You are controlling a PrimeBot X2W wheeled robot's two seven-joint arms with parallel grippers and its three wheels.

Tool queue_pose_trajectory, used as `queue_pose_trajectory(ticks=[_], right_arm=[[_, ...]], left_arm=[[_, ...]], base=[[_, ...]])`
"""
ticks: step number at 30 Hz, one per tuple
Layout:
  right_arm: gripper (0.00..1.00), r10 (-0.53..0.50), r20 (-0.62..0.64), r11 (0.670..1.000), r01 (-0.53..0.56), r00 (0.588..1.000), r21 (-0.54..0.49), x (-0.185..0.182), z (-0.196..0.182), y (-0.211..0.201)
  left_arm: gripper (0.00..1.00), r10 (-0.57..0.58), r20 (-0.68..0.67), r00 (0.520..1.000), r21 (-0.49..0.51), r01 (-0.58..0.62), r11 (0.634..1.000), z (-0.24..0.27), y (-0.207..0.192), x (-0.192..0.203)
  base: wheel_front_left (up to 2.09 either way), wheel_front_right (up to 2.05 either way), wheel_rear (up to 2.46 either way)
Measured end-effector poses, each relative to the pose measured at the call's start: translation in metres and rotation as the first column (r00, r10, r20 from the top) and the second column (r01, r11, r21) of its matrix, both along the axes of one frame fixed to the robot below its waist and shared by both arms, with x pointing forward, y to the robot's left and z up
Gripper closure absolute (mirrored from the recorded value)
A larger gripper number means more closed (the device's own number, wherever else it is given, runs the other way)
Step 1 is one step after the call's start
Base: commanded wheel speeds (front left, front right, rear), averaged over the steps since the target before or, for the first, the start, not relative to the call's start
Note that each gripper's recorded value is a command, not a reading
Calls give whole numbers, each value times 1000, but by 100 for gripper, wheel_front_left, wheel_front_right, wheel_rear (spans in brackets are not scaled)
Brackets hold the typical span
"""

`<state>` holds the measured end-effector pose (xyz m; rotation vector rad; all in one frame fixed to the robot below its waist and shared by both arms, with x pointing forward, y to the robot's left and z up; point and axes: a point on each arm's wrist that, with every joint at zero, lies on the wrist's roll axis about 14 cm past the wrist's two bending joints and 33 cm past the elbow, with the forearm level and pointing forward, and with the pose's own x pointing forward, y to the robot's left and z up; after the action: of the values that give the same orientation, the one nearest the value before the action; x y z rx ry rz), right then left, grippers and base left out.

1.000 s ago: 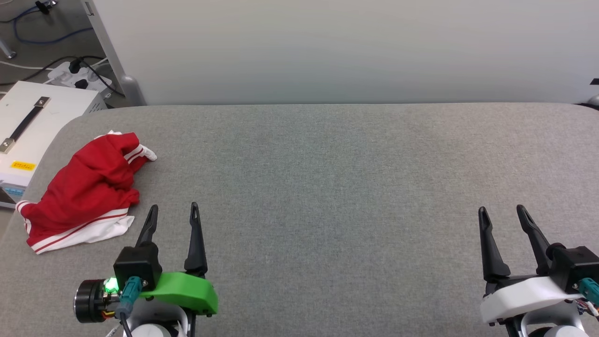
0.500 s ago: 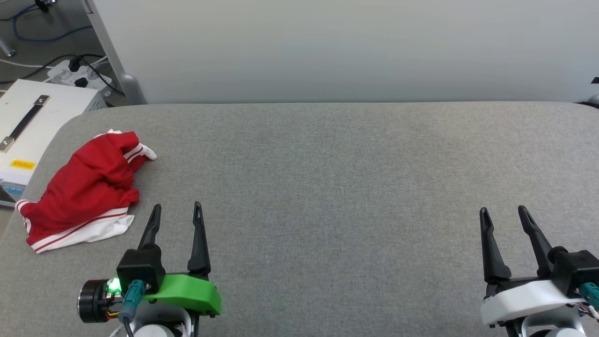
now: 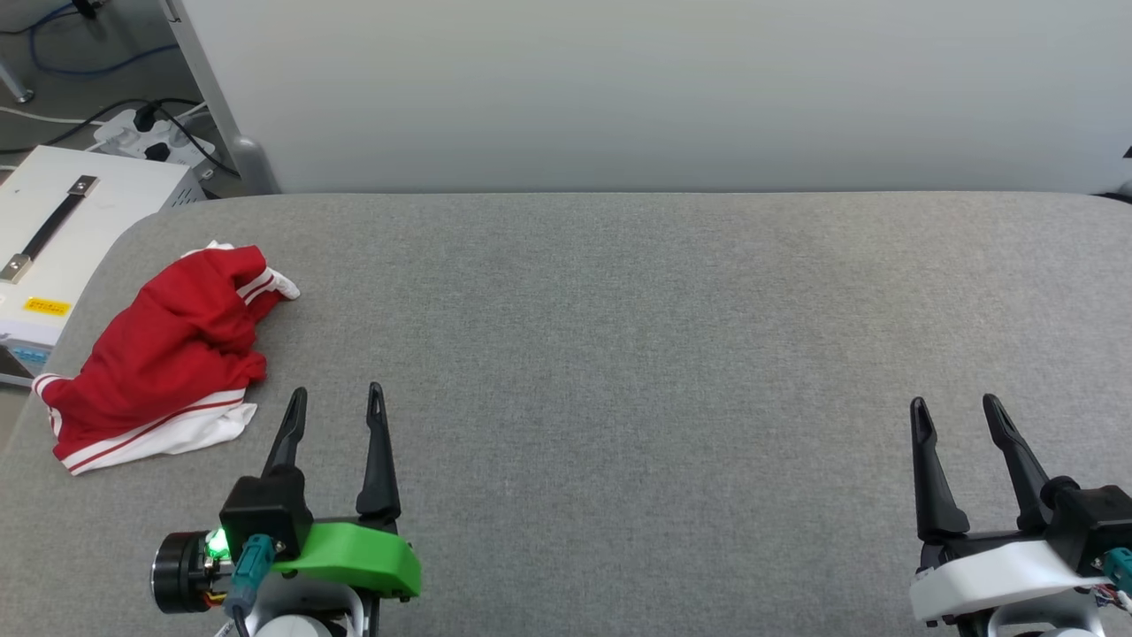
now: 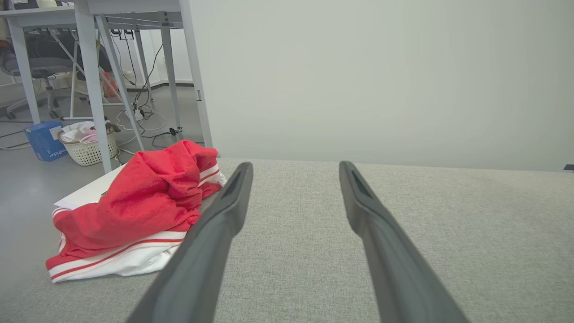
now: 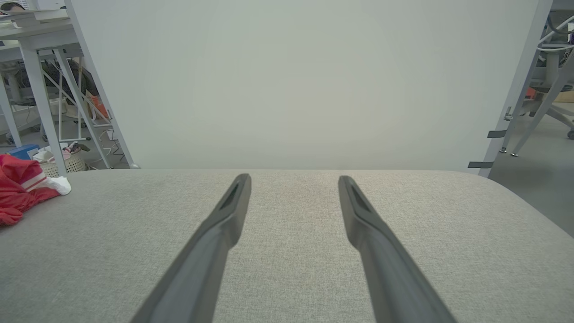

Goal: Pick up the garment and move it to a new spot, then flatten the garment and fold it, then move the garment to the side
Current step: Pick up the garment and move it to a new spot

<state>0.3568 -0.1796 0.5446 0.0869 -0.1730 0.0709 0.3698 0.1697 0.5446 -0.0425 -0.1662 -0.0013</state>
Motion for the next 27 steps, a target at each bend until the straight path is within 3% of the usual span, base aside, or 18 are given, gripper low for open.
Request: queue_pose_trajectory(ticks=[13,27], right_arm=[[0,21,12,1000,-21,1000,8,2,-1,7],[0,159,19,987,-159,987,13,22,-3,53]], left_arm=[[0,31,6,1000,-8,-31,999,-3,8,-4],[0,186,-3,983,-39,-186,982,-9,57,-27]], base=[[0,0,0],[0,0,0]])
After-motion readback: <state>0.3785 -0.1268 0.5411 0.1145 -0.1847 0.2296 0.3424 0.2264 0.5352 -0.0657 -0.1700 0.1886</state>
